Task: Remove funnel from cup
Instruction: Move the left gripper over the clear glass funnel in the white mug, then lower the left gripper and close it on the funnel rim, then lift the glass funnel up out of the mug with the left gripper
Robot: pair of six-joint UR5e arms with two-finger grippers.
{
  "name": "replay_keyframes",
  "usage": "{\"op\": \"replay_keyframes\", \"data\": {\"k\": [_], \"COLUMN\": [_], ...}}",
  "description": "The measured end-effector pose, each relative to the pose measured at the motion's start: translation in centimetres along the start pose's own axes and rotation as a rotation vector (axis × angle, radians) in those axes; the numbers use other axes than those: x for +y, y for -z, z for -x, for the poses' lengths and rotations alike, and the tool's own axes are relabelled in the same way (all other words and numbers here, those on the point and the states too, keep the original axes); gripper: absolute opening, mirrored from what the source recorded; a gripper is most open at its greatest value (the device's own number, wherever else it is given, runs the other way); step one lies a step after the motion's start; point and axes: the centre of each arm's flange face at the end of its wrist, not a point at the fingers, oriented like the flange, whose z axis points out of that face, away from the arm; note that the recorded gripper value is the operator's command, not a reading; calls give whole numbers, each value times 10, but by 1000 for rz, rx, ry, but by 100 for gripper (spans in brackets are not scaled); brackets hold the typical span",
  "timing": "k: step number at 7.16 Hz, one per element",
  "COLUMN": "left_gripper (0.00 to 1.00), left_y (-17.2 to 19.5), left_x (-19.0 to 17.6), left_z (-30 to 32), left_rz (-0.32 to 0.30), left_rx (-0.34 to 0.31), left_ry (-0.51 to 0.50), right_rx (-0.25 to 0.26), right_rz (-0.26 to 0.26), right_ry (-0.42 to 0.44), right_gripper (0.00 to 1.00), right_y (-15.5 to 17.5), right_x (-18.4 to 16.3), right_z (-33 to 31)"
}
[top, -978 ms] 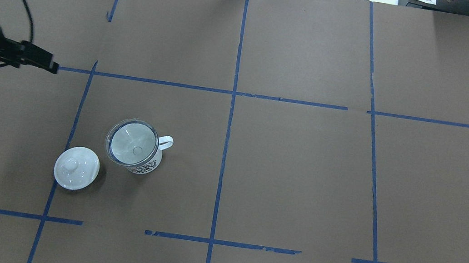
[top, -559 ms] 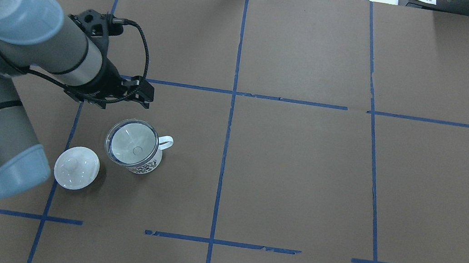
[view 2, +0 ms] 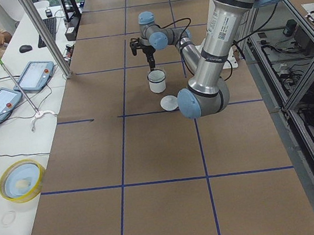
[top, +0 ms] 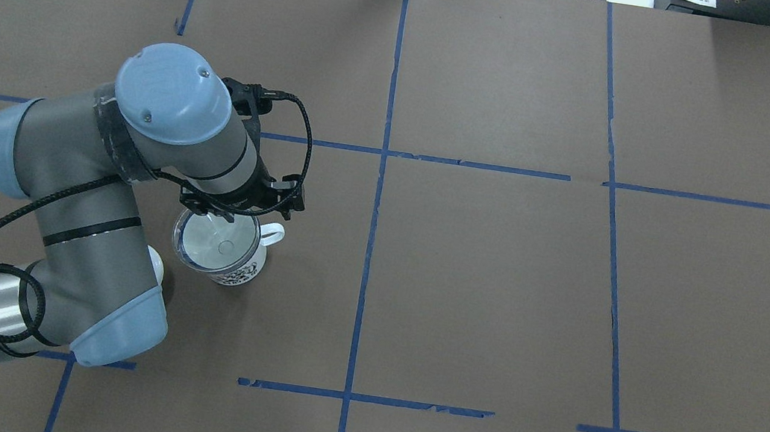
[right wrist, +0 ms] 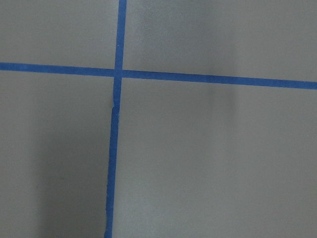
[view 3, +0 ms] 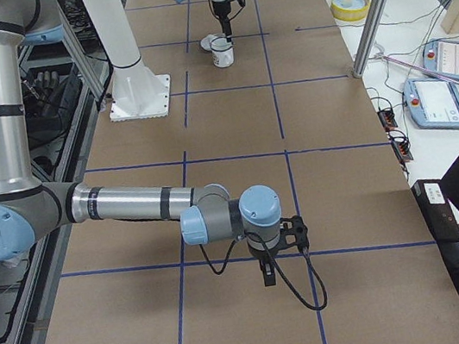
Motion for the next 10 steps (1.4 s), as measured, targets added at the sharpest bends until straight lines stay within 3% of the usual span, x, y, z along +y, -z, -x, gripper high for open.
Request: {"op": "replay_keyframes", "data": {"k": [1, 6, 8, 9, 10], "left_gripper": [0, 0, 0, 0, 0], "left_y": [-9, 16, 83, 118, 131], "left_x": [2, 8, 10, -1, -18], "left_z": [-1, 0, 10, 20, 24], "left_rz": [3, -12, -48, -99, -184], "left_rx": [-10, 15, 43, 73, 113], "left_ry": [-3, -15, 10, 88, 240], "right_rx": [0, 0, 0, 0, 0], "right_rz": [0, 0, 0, 0, 0], "right_ry": [0, 0, 0, 0, 0], "right_gripper": [100, 100, 100, 100, 100], "right_y": [0, 0, 0, 0, 0], "right_x": [0, 0, 0, 0, 0], "right_z": [0, 0, 0, 0, 0]}}
